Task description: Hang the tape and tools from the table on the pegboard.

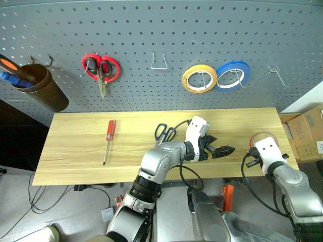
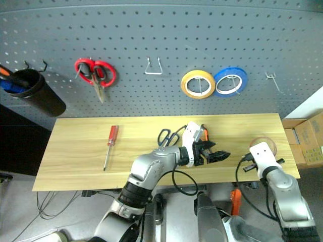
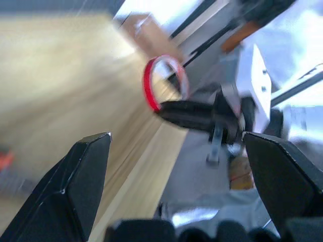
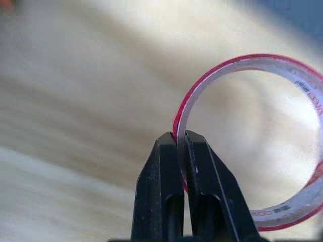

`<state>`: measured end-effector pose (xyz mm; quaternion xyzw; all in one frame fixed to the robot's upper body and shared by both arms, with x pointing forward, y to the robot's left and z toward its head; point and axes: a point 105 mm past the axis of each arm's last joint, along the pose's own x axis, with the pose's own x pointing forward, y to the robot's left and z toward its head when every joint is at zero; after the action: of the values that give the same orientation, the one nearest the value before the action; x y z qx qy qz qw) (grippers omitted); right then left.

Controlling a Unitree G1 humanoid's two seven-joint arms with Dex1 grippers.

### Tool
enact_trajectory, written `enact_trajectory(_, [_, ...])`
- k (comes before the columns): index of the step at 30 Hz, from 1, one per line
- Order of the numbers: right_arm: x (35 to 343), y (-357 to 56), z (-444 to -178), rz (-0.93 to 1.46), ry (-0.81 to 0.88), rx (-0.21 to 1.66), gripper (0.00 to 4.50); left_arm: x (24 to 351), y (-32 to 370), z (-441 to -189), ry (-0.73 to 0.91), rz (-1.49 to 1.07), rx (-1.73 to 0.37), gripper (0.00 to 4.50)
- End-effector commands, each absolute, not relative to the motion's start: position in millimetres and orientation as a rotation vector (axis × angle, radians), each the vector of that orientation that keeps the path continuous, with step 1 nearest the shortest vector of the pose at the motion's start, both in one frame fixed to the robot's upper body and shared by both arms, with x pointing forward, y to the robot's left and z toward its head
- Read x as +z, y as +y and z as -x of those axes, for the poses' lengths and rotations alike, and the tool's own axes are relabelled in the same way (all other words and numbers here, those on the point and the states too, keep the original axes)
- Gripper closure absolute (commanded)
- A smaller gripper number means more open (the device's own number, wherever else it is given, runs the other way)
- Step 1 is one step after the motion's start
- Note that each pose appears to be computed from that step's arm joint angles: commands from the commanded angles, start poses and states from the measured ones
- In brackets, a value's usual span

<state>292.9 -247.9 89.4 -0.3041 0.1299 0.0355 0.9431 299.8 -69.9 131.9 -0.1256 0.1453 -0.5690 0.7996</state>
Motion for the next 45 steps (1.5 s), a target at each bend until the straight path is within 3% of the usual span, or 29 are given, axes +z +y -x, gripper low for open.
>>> enact_trajectory(1, [114,-243,-289,0.762,0.116,-0.005,4.49,157,-70,-299,0.194,0.276,-1.26,0.0])
enact_trajectory(6, [130,-246,-290,0.794,-0.008,-0.134,4.49,184,-66,-309,0.106,0.335,-1.252,0.0])
enact_trajectory(11, [162,-257,-308,0.817,-0.142,-0.19,4.49,208,-65,-319,0.028,0.38,-1.251,0.0])
enact_trajectory(21, [204,-253,-353,0.8,-0.318,-0.162,4.49,210,-59,-333,0.009,0.367,-1.221,0.0])
enact_trajectory(27, [203,-251,-368,0.771,-0.315,-0.118,4.49,209,-58,-334,0.009,0.369,-1.202,0.0])
enact_trajectory(32, [187,-253,-388,0.614,-0.21,-0.027,4.49,208,-56,-336,0.018,0.369,-1.195,0.0])
enact_trajectory(37, [193,-256,-399,0.539,-0.198,0.017,4.49,208,-61,-337,0.021,0.372,-1.202,0.0])
enact_trajectory(40, [194,-258,-401,0.496,-0.188,0.02,3.82,209,-62,-337,0.02,0.374,-1.206,0.0])
enact_trajectory(45, [187,-262,-398,0.469,-0.165,0.002,2.13,209,-63,-336,0.02,0.376,-1.207,0.0])
